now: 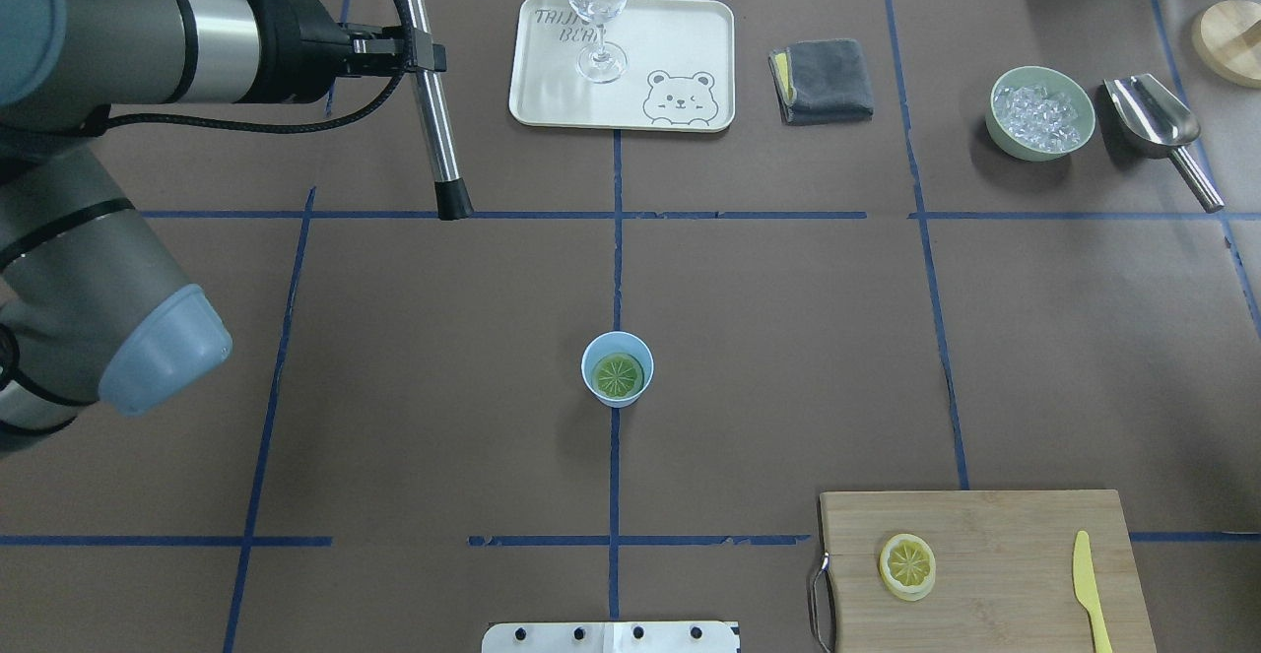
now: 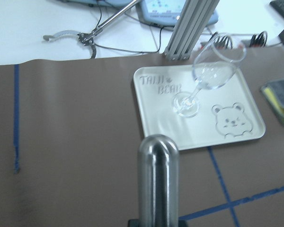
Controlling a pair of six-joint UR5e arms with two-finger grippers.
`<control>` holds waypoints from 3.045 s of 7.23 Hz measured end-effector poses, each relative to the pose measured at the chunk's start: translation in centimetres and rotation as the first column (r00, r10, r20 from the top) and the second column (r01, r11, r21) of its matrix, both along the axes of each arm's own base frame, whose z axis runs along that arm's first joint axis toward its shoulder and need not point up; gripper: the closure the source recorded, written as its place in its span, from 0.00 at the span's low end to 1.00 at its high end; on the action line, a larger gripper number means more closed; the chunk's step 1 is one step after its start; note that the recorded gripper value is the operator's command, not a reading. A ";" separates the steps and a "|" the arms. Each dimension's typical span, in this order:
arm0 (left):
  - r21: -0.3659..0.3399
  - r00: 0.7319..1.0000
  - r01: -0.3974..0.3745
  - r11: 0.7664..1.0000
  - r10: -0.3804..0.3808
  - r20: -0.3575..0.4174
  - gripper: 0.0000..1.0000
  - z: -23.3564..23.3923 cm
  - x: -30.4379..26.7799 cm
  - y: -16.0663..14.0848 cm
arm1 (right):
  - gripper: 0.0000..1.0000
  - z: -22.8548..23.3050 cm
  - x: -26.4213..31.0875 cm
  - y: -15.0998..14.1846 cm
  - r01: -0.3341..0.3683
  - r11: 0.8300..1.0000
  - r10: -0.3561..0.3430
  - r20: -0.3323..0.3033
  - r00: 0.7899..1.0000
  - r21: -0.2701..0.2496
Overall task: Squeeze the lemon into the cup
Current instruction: 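Lift the steel muddler upright with the left gripper and carry it toward the cup, then lower the muddler into the blue cup and press the lemon with the left gripper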
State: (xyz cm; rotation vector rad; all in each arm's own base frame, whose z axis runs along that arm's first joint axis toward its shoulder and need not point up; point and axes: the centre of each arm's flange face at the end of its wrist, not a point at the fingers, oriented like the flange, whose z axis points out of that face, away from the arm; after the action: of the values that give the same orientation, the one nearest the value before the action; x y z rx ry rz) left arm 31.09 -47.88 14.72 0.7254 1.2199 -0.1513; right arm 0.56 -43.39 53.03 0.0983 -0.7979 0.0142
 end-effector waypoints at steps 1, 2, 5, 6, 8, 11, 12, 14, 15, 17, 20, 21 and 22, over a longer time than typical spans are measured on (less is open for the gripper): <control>0.041 0.997 0.064 0.997 -0.063 -0.034 1.00 -1.6 1.1 2.4 | 0.00 0.2 0.2 0.2 -0.005 1.000 0.005 0.001 1.000 -0.006; 0.069 0.990 0.129 0.989 -0.125 -0.060 1.00 -2.7 2.4 4.7 | 0.00 0.3 0.3 0.3 -0.008 1.000 0.008 0.003 1.000 -0.011; 0.139 0.953 0.303 0.943 -0.300 -0.043 1.00 -3.6 9.6 12.2 | 0.00 0.3 0.4 0.4 -0.011 1.000 0.011 0.005 1.000 -0.014; 0.177 0.946 0.322 0.930 -0.325 -0.011 1.00 -3.8 11.9 13.6 | 0.00 0.3 0.5 0.4 -0.012 1.000 0.012 0.005 1.000 -0.014; 0.257 0.940 0.314 0.914 -0.338 0.053 1.00 -3.7 15.1 14.0 | 0.00 0.3 0.5 0.4 -0.013 1.000 0.013 0.006 1.000 -0.013; 0.287 0.948 0.293 0.912 -0.315 0.034 1.00 -0.6 20.4 15.3 | 0.00 0.3 0.9 0.4 -0.020 1.000 0.020 0.005 1.000 -0.013; 0.287 0.950 0.295 0.912 -0.312 0.017 1.00 -0.7 20.6 15.9 | 0.00 0.2 0.9 0.5 -0.022 1.000 0.022 0.006 1.000 -0.012; 0.285 0.954 0.288 0.914 -0.300 -0.001 1.00 -0.9 20.5 16.9 | 0.00 0.2 1.0 0.5 -0.023 1.000 0.023 0.005 1.000 -0.012; 0.286 0.955 0.282 0.916 -0.295 0.003 1.00 -0.5 20.6 17.2 | 0.00 0.2 1.0 0.5 -0.023 1.000 0.023 0.005 1.000 -0.012; 0.288 0.957 0.272 0.918 -0.290 0.023 1.00 0.6 20.9 17.4 | 0.00 0.3 1.0 0.4 -0.023 1.000 0.023 0.005 1.000 -0.013; 0.287 0.960 0.258 0.923 -0.278 0.034 1.00 1.2 21.5 17.8 | 0.00 0.4 1.0 0.4 -0.023 1.000 0.023 0.005 1.000 -0.015; 0.287 0.961 0.253 0.924 -0.274 0.034 1.00 1.3 21.7 18.0 | 0.00 0.4 1.0 0.4 -0.023 1.000 0.023 0.005 1.000 -0.015; 0.285 0.962 0.249 0.926 -0.270 0.038 1.00 1.5 22.0 18.2 | 0.00 0.4 1.0 0.4 -0.023 1.000 0.023 0.005 1.000 -0.015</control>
State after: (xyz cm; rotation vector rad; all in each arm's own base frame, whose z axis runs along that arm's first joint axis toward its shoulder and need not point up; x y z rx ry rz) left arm 53.04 -29.73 16.25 1.1308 1.0780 -0.1706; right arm 1.53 -42.96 53.39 0.0937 -0.8014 0.0422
